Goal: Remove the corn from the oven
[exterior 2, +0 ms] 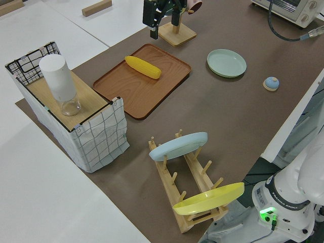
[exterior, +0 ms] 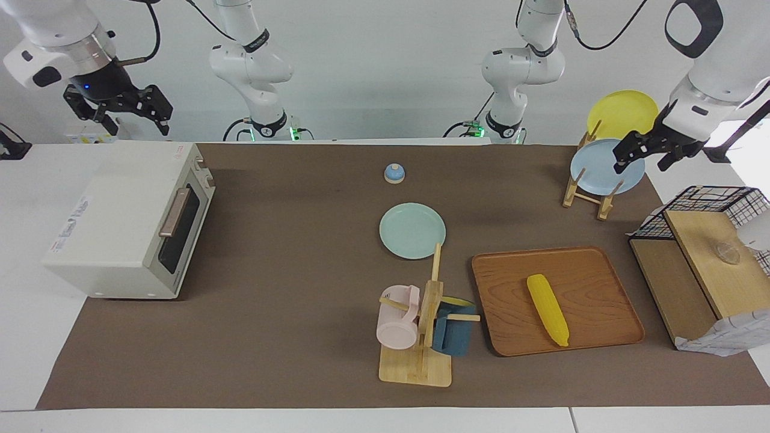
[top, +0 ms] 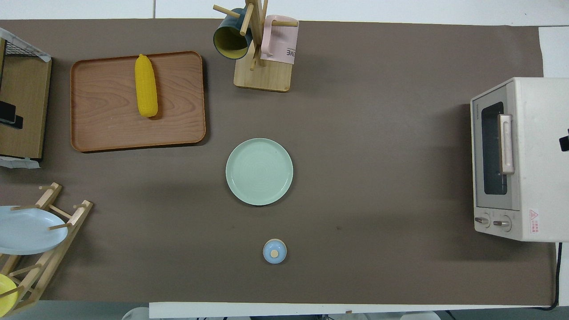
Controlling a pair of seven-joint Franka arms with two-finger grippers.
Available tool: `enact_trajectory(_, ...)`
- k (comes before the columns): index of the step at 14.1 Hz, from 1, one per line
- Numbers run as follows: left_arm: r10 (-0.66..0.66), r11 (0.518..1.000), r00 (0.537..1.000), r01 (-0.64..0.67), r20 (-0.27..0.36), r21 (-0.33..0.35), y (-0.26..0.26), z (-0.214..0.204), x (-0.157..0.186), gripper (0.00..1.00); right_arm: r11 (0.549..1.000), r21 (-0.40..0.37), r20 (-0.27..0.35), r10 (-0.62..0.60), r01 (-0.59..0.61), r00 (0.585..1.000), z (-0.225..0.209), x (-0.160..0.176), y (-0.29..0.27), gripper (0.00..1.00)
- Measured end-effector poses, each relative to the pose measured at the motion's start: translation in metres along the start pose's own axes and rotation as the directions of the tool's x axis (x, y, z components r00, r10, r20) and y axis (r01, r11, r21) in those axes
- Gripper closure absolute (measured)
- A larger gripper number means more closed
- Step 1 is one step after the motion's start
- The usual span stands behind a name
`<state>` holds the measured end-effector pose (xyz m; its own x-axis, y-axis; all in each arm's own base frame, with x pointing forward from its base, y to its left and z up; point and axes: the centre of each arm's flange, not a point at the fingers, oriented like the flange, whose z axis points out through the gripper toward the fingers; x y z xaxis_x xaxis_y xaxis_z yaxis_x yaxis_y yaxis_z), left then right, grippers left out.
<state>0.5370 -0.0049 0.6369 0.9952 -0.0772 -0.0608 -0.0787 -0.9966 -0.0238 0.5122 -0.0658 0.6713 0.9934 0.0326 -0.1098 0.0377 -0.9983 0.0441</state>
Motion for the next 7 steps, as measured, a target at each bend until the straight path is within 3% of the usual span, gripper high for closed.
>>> enact_trajectory(7, 0.035, 0.999, 0.999, -0.035, 0.013, -0.008, 0.019, -0.002, -0.007, 0.0, 1.0, 0.001, 0.009, -0.001, 0.001, 1.0, 0.002, 0.0, -0.001, 0.0)
